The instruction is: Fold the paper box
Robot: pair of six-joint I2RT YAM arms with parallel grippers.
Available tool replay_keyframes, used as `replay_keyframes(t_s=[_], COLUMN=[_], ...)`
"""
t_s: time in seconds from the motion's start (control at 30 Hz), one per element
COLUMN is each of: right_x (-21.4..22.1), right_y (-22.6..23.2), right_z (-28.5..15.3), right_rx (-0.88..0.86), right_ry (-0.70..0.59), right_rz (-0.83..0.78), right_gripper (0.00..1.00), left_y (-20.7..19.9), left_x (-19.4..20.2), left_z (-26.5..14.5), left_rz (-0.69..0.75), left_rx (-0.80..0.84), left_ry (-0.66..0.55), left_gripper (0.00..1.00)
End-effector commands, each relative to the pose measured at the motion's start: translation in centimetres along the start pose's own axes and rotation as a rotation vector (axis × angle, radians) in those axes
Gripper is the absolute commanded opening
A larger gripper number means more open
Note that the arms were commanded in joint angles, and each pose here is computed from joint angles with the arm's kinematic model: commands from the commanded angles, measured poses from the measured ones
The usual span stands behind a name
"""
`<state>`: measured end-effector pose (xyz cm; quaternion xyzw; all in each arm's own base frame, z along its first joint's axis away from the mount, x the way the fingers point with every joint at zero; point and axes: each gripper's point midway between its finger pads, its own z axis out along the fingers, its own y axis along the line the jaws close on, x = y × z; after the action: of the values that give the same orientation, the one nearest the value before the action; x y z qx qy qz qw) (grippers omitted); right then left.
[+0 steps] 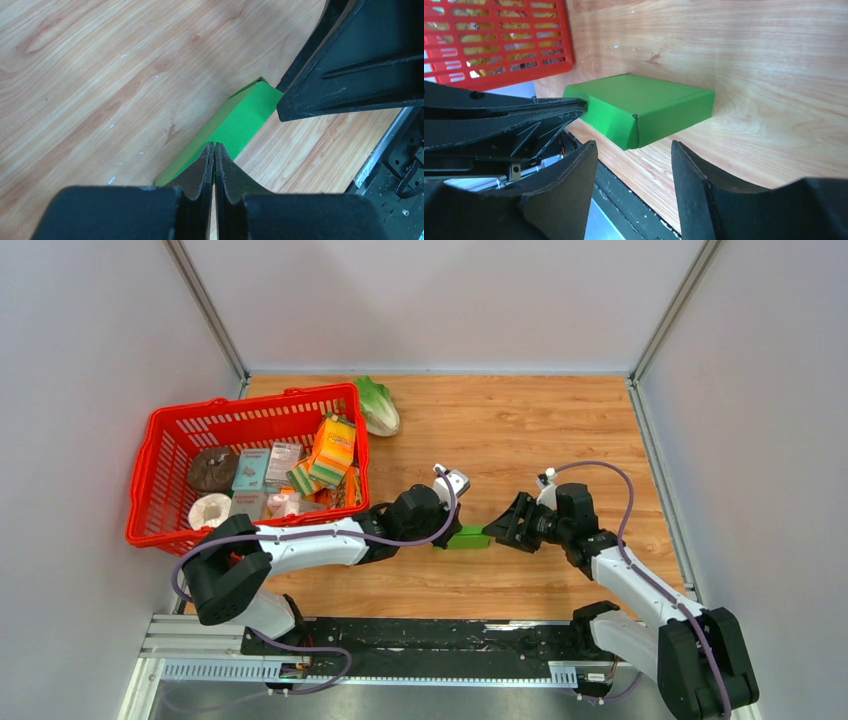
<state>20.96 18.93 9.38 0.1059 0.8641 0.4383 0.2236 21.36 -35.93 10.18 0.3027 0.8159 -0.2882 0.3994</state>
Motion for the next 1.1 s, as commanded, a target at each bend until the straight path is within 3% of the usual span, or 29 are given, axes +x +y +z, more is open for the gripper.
replay_keyframes(t_s=[0.0, 0.17, 0.4, 0.83, 1.07], right_x=[-1.6, -1.8, -1.5, 0.4, 0.6], right_y=[3.4, 2.7, 0.4, -4.0, -4.0], right_z=[-0.1, 0.4, 1.3, 2.2, 2.5], right_rx=[-0.148, -0.136, -0.078, 0.046, 0.036], right_ry=[-0.007, -0.005, 0.003, 0.05, 0.07], right_rz=[-0.143, -0.129, -0.103, -0.006, 0.0], right_gripper=[0.58, 0.55, 0.35, 0.11, 0.06], left_y=[0.9, 0.9, 0.9, 0.9, -1.0], left_x=[5.5, 5.5, 5.6, 5.5, 0.6], left_z=[-0.8, -0.9, -0.9, -1.2, -4.1], left_rz=[-0.008, -0.008, -0.006, -0.003, -0.001], left_rx=[-0.023, -0.024, -0.023, -0.02, 0.048], left_ry=[0.178, 0.179, 0.181, 0.182, 0.133], left_gripper=[0.08, 0.08, 0.08, 0.09, 0.24])
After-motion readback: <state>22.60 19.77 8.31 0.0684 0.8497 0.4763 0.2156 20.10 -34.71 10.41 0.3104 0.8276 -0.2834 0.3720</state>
